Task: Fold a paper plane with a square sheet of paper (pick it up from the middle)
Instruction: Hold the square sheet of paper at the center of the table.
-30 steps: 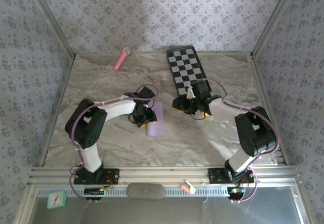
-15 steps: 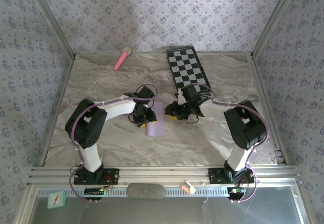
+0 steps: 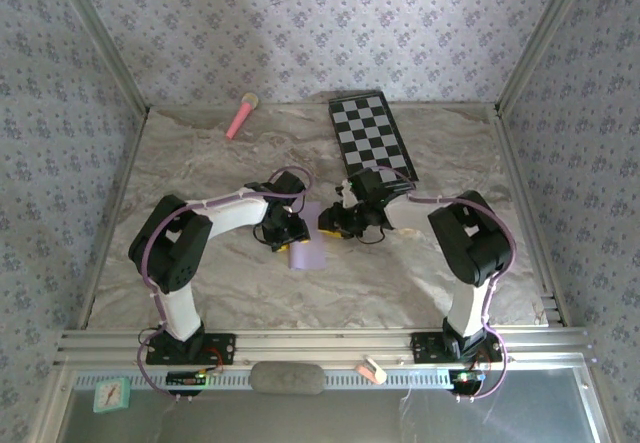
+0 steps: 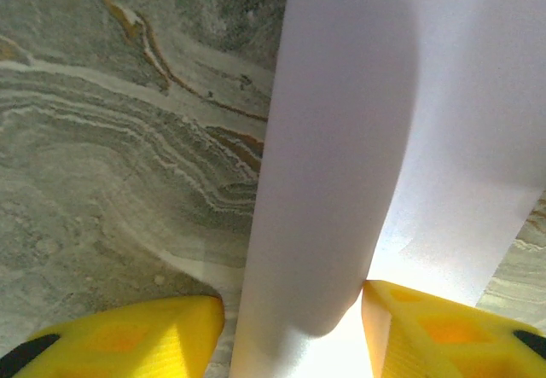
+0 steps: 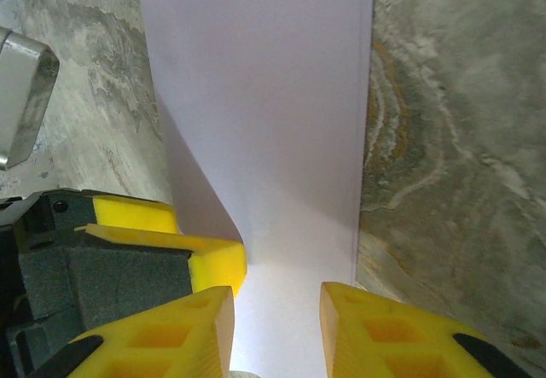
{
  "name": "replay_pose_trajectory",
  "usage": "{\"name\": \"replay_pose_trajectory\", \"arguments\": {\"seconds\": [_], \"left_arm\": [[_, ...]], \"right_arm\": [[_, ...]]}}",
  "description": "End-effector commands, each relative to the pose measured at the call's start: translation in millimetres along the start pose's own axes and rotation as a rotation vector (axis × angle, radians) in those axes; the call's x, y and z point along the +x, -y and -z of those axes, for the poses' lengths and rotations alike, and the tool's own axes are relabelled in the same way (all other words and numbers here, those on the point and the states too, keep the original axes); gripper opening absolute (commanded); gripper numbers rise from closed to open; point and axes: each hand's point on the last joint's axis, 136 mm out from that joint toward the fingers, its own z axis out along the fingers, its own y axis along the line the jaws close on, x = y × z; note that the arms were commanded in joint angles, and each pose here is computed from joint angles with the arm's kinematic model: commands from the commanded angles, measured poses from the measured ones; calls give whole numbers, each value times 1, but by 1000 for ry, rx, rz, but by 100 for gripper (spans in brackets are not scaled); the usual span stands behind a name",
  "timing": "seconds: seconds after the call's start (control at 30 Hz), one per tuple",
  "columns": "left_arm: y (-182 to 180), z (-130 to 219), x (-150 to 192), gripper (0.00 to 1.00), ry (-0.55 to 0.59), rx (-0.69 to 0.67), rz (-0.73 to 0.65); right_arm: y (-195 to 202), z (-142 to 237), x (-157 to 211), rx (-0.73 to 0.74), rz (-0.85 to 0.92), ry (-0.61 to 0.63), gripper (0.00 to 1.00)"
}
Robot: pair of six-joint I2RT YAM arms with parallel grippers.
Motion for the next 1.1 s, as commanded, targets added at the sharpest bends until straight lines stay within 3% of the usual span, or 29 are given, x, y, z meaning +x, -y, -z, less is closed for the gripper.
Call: {"name": "replay_pose_trajectory", "arguments": {"seconds": [0.0,0.47,0.73,0.87,1.07], "left_arm": [[-41,-64,43,52,-185,-108,-5],[-42,-66,44,52,-187,-112,-3],[-39,-61,41,52,-177,-106,-2],[-22,-37,25,52,-112,-72,-11],[1,31,-15,53,89,2,-4]], "right_arm": [[-9,-5,-3,-16,9,-16,32],[3,-22,3,46,-11,-65,26],[46,-26,20,224,-54,-95,22],[68,-24,29,328,-77,-118,20],[88,-25,37,427,-88,-148,17]]}}
